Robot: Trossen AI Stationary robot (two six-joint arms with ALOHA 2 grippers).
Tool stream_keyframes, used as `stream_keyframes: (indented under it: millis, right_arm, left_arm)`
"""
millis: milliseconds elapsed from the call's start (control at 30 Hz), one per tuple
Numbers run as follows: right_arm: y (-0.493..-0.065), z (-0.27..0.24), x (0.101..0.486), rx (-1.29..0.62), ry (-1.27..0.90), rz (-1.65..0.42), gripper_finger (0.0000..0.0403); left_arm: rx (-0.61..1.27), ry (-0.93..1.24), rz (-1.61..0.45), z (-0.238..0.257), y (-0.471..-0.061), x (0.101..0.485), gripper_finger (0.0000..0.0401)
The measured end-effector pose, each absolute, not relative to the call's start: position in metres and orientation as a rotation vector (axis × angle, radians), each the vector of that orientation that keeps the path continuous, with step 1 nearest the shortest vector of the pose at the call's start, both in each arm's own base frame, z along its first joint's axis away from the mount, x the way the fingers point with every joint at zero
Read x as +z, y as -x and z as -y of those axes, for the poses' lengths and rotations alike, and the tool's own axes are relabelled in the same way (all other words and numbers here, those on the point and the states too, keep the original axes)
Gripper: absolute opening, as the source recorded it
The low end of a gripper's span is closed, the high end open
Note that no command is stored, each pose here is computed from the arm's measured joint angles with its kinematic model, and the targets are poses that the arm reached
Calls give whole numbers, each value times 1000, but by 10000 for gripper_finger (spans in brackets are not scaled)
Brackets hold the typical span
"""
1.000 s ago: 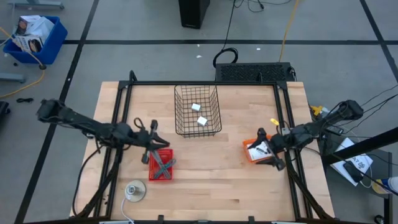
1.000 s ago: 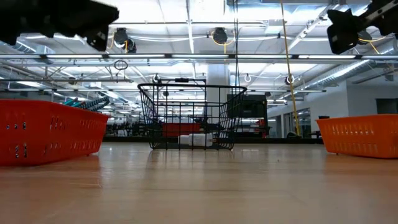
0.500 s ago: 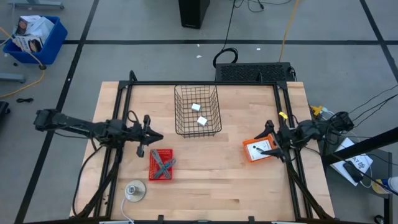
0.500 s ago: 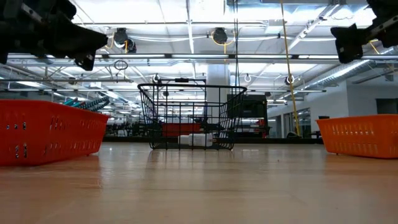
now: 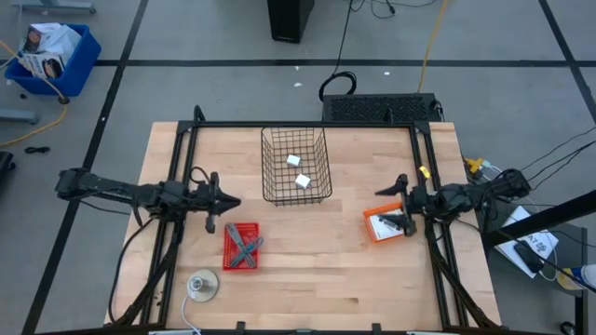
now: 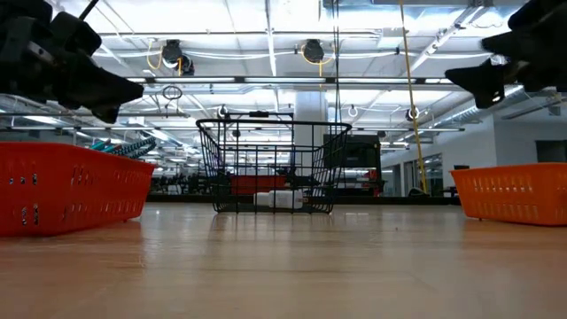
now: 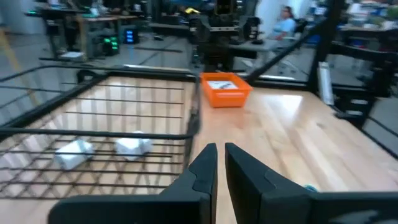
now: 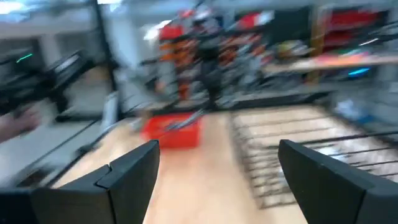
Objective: Pick and place items into bin
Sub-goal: Return to Home Position
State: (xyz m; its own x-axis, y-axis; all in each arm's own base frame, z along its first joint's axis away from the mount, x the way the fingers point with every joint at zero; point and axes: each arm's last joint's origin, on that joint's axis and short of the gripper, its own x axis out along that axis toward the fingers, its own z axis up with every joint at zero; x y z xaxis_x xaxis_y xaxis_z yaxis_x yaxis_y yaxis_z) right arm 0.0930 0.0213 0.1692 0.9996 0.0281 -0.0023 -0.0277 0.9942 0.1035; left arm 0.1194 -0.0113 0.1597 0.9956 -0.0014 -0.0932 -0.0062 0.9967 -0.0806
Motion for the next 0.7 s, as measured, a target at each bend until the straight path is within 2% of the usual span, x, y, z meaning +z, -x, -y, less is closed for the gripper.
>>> stream_keyframes:
  millis: [167, 333, 700]
  right_arm:
    - [-95, -14, 172, -182, -106, 54, 320]
    - [-96, -13, 172, -180, -30, 39, 320]
    - [-96, -13, 173, -180, -31, 47, 320]
  left_arm:
    - [95, 116, -89, 9, -119, 159, 35]
    - [103, 181, -86, 9, -119, 159, 35]
    - [103, 189, -86, 9, -119, 159, 35]
